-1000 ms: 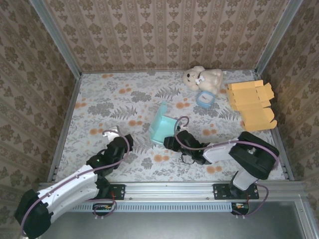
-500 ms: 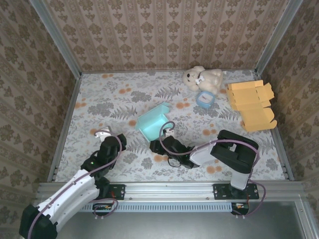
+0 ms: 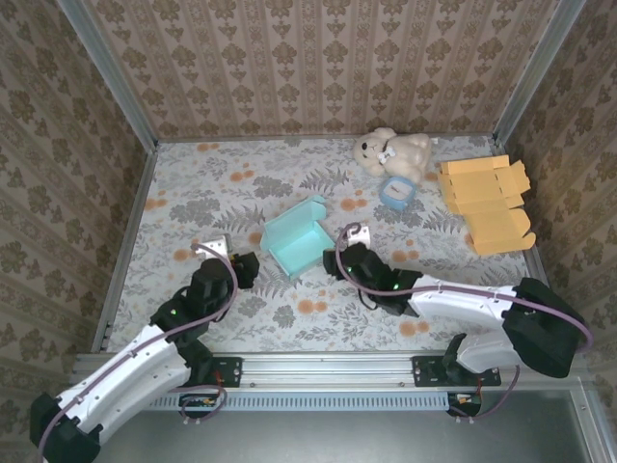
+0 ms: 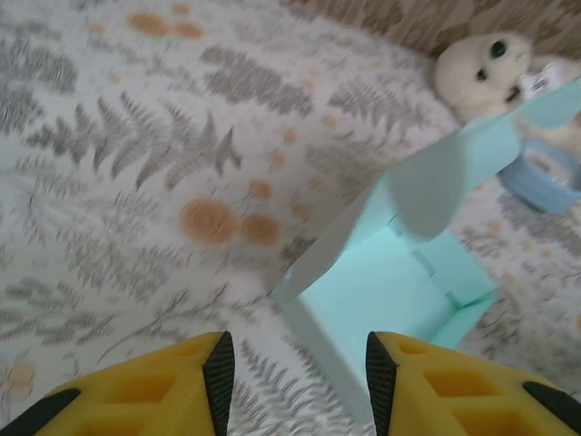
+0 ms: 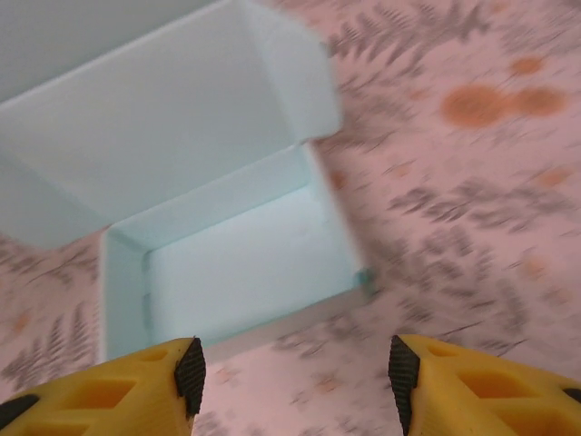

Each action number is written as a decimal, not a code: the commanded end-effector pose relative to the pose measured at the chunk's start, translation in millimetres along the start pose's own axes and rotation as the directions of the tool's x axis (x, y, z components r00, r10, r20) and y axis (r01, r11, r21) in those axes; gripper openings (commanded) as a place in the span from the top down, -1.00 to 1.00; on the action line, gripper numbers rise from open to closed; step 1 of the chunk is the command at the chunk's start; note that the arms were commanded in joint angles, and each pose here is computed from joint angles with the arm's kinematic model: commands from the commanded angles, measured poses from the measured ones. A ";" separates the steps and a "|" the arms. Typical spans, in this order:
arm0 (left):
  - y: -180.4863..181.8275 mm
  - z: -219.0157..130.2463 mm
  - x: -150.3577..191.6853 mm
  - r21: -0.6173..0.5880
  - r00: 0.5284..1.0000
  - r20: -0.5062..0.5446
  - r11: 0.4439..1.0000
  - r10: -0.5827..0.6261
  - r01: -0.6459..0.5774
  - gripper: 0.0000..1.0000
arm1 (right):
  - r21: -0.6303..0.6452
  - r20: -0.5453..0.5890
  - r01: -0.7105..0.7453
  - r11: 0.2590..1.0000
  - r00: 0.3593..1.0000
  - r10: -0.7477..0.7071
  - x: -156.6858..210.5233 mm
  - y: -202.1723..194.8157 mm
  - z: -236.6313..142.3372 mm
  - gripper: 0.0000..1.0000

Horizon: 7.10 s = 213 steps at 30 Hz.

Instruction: Fold the paper box

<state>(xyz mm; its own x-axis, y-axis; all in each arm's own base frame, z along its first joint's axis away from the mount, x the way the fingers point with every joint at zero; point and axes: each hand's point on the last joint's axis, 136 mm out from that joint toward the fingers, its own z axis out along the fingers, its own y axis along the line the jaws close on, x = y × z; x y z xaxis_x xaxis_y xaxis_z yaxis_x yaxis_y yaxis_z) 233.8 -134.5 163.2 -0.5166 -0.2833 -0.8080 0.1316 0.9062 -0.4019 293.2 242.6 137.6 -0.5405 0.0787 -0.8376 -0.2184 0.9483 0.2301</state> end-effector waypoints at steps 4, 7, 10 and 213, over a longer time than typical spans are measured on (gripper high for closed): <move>7.7 15.4 -0.2 -0.097 1.000 -0.020 0.995 0.021 -0.023 0.10 | 0.030 -0.024 -0.001 1.000 1.000 0.002 -47.5 -50.5 1.7 -0.18; -0.8 17.9 -2.2 -0.052 1.000 -0.008 0.999 0.005 -0.006 0.11 | 0.019 -0.022 -0.030 0.999 0.999 0.030 -70.0 -65.8 11.1 -0.18; 1.5 17.3 -6.2 -0.075 1.000 0.000 0.997 0.008 -0.008 0.13 | 0.008 -0.016 0.001 1.000 1.000 -0.001 -87.2 -71.7 25.2 -0.16; -2.8 61.6 71.5 -0.137 0.988 -0.149 0.990 -0.030 0.009 0.51 | -0.083 0.038 0.470 0.879 0.882 -0.469 67.7 9.3 53.4 0.99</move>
<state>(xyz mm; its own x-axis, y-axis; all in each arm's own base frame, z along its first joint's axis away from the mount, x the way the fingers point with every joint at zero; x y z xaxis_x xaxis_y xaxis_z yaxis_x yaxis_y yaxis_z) 256.5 -178.4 86.6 -0.6294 -0.2637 -0.7310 0.0141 0.9366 -0.3500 316.2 271.2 75.5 -0.3049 -0.3212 -0.8966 -0.4621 0.8731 -0.1556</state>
